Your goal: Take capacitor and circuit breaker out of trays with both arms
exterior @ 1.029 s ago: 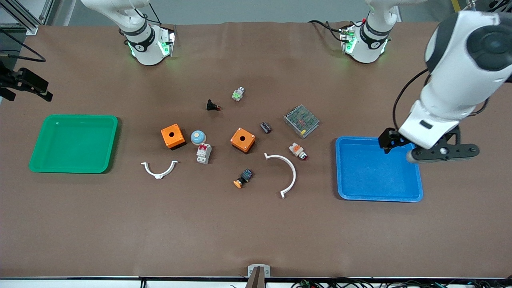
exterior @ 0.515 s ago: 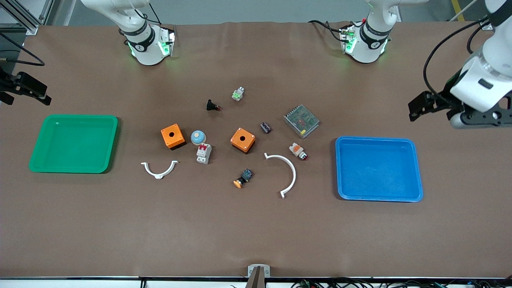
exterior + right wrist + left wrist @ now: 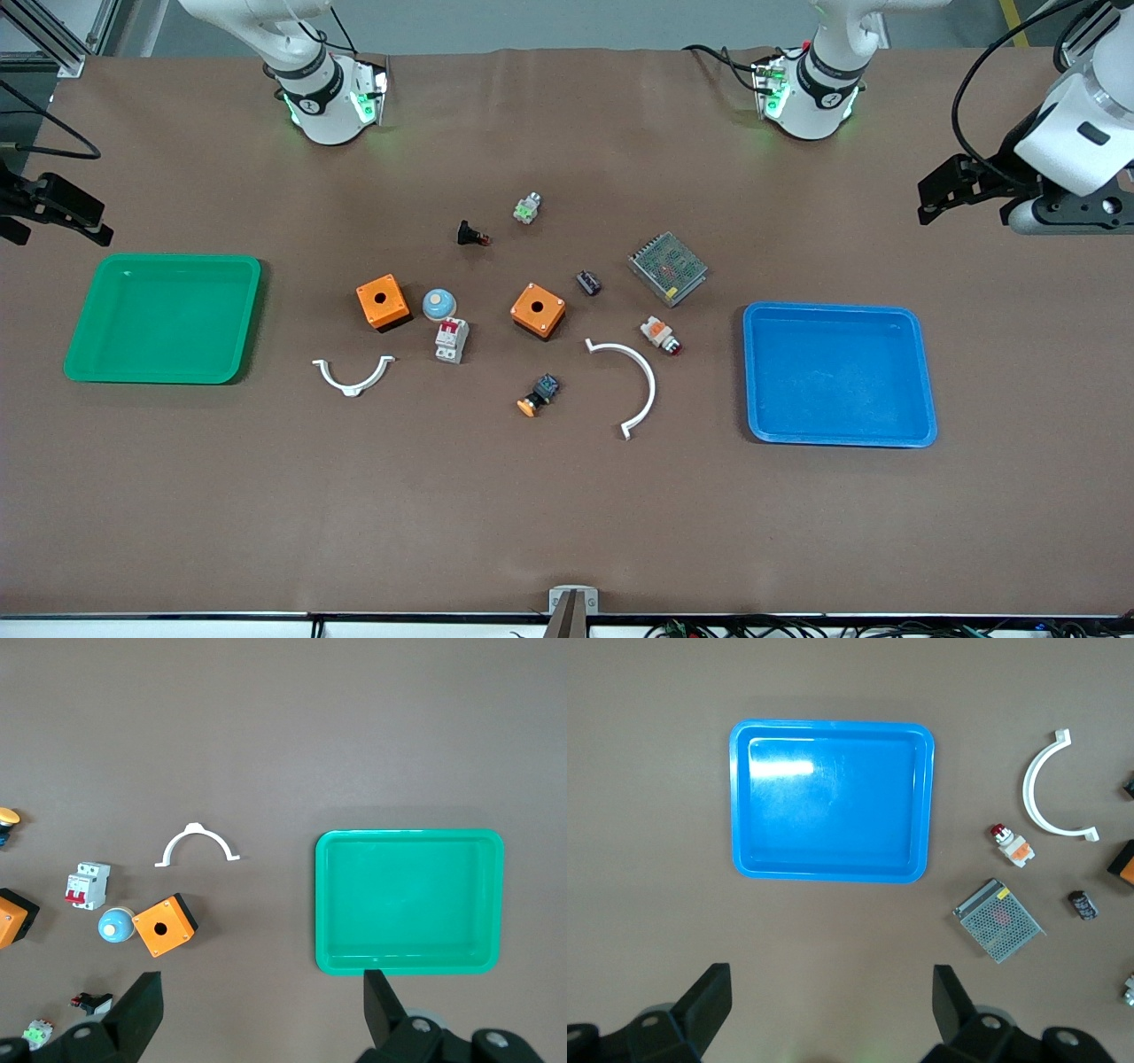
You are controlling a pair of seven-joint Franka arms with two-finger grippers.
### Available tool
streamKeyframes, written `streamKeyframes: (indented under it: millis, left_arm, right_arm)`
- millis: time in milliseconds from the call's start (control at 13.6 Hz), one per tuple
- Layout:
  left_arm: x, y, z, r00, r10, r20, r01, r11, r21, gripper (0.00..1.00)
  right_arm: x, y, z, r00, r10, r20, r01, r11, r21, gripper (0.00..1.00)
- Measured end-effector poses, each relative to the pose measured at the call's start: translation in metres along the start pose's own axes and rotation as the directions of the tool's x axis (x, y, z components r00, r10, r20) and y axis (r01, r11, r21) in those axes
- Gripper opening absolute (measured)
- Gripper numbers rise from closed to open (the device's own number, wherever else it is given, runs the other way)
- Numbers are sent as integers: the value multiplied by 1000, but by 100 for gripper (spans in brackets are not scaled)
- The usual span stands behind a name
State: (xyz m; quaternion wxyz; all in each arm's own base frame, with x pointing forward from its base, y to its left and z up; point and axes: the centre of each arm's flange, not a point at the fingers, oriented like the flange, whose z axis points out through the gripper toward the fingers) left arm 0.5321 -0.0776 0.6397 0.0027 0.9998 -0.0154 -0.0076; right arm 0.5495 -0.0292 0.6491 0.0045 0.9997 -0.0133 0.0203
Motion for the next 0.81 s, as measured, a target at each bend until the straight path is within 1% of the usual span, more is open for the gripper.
streamKeyframes:
  millis: [515, 809]
  left_arm:
    - [-5, 5, 0, 1000, 3, 2, -3, 1000, 1, 100]
    - [-4, 3, -3, 1000, -1, -8, 1, 1000, 1, 100]
  right_arm:
    - [3, 1, 4, 1000, 1, 3, -1, 1000, -4, 100]
    - [10, 5, 9, 1000, 10, -16, -10, 1000, -6, 100]
